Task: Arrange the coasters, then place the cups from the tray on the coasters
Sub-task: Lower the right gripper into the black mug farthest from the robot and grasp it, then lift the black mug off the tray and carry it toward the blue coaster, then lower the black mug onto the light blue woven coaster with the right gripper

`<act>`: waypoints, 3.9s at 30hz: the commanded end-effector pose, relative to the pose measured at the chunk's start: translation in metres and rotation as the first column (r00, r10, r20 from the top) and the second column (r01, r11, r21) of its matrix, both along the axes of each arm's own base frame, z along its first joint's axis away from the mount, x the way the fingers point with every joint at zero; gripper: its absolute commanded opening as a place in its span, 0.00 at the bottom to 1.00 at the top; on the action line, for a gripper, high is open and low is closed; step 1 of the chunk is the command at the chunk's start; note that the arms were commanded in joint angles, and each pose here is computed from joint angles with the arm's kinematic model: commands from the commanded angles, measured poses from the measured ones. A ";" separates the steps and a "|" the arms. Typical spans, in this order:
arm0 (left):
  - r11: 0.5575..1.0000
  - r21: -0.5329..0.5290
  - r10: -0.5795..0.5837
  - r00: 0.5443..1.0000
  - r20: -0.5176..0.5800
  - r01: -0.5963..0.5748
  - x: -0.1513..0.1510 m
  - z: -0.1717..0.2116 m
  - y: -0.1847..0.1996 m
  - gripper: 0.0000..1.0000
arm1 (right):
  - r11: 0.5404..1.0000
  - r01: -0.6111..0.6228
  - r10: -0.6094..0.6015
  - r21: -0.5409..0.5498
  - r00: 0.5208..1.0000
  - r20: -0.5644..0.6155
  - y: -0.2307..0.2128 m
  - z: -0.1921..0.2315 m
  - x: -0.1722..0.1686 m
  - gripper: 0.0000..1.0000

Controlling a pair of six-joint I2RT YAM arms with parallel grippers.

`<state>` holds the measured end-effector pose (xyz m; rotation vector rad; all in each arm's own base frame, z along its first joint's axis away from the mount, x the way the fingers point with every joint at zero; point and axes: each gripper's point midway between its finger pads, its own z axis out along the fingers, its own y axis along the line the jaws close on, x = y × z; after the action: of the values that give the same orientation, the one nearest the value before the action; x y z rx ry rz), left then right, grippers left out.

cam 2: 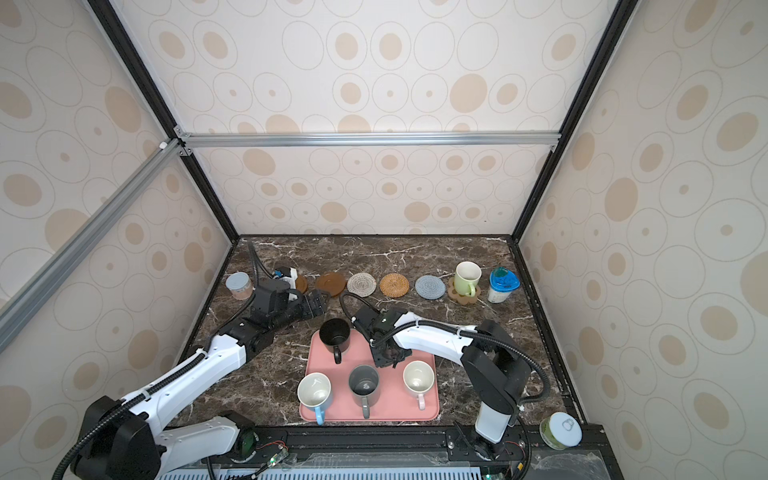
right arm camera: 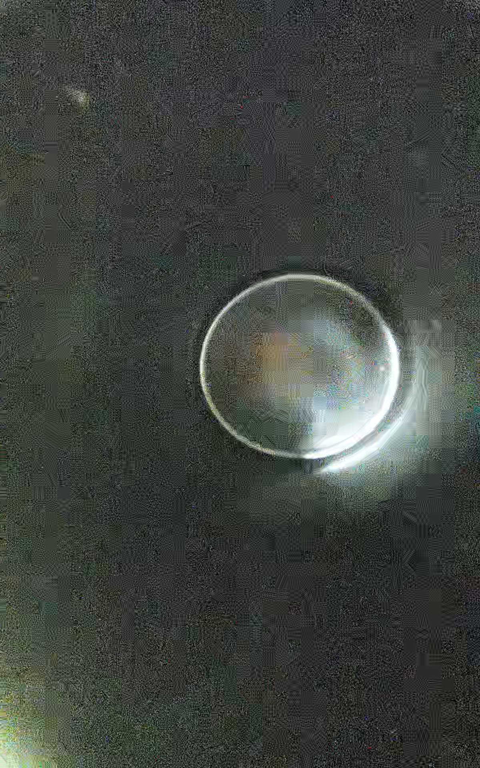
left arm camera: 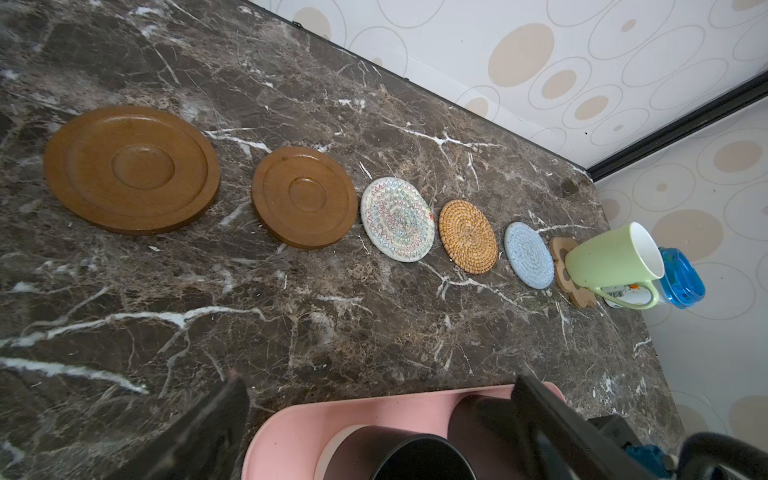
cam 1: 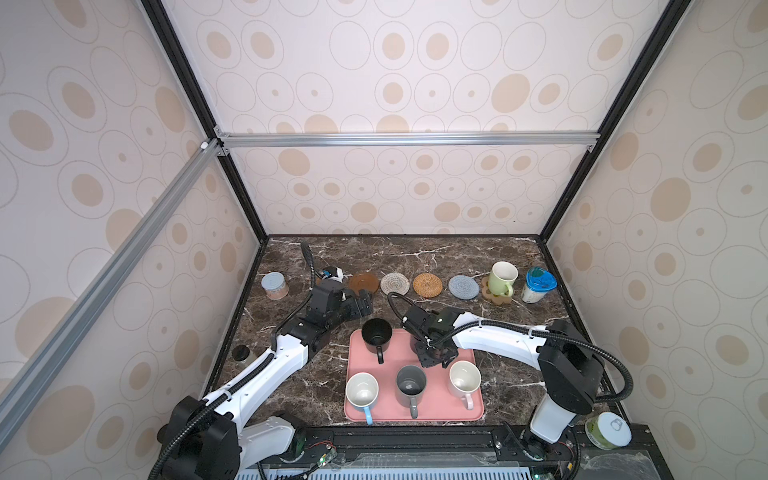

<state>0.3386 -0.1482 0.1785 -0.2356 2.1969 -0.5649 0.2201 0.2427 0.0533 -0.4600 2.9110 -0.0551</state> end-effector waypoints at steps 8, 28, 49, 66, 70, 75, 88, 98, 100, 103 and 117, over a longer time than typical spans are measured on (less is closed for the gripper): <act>1.000 -0.008 0.024 1.000 0.015 -0.024 0.001 0.008 0.003 1.00 | 0.999 -0.022 0.020 0.026 0.996 0.089 0.000 0.021 0.011 0.14; 1.000 -0.023 -0.002 1.000 0.017 0.002 0.012 0.011 -0.008 1.00 | 0.998 -0.030 0.021 0.047 0.984 0.177 -0.008 0.058 0.018 0.12; 1.000 -0.028 -0.005 1.000 0.017 0.006 0.006 0.008 -0.008 1.00 | 0.996 0.046 -0.060 0.073 0.978 0.200 -0.044 0.085 0.049 0.12; 1.000 -0.029 0.001 1.000 0.012 0.000 0.003 0.005 -0.007 1.00 | 0.988 0.110 -0.128 0.106 0.974 0.185 -0.088 0.089 0.108 0.12; 1.000 -0.026 -0.001 1.000 0.012 0.002 0.003 0.005 -0.007 1.00 | 0.989 0.110 -0.128 0.102 0.973 0.190 -0.096 0.089 0.126 0.12; 1.000 -0.026 0.003 1.000 0.016 -0.002 0.003 0.005 -0.006 1.00 | 0.984 0.120 -0.144 0.128 0.970 0.196 -0.106 0.091 0.149 0.12; 0.999 -0.038 0.003 1.000 0.019 -0.003 0.001 0.005 -0.006 1.00 | 0.980 0.136 -0.163 0.145 0.968 0.190 -0.126 0.083 0.196 0.12; 0.999 -0.051 0.004 1.000 0.016 -0.003 -0.003 0.003 -0.006 1.00 | 0.980 0.152 -0.175 0.131 0.965 0.195 -0.136 0.076 0.222 0.11; 0.999 -0.051 0.004 1.000 0.016 -0.003 -0.004 0.003 -0.006 1.00 | 0.979 0.161 -0.183 0.124 0.963 0.198 -0.138 0.074 0.226 0.11; 0.999 -0.051 0.001 1.000 0.015 0.000 -0.005 0.003 -0.006 1.00 | 0.979 0.167 -0.187 0.116 0.962 0.197 -0.140 0.071 0.231 0.11; 0.998 -0.060 -0.009 1.000 0.014 0.010 -0.006 0.002 -0.009 1.00 | 0.984 0.165 -0.174 0.062 0.967 0.186 -0.146 0.057 0.241 0.11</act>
<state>0.3325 -0.1554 0.1720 -0.2392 2.2033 -0.6081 0.4445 0.0969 0.0942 -0.1749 2.8161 -0.0334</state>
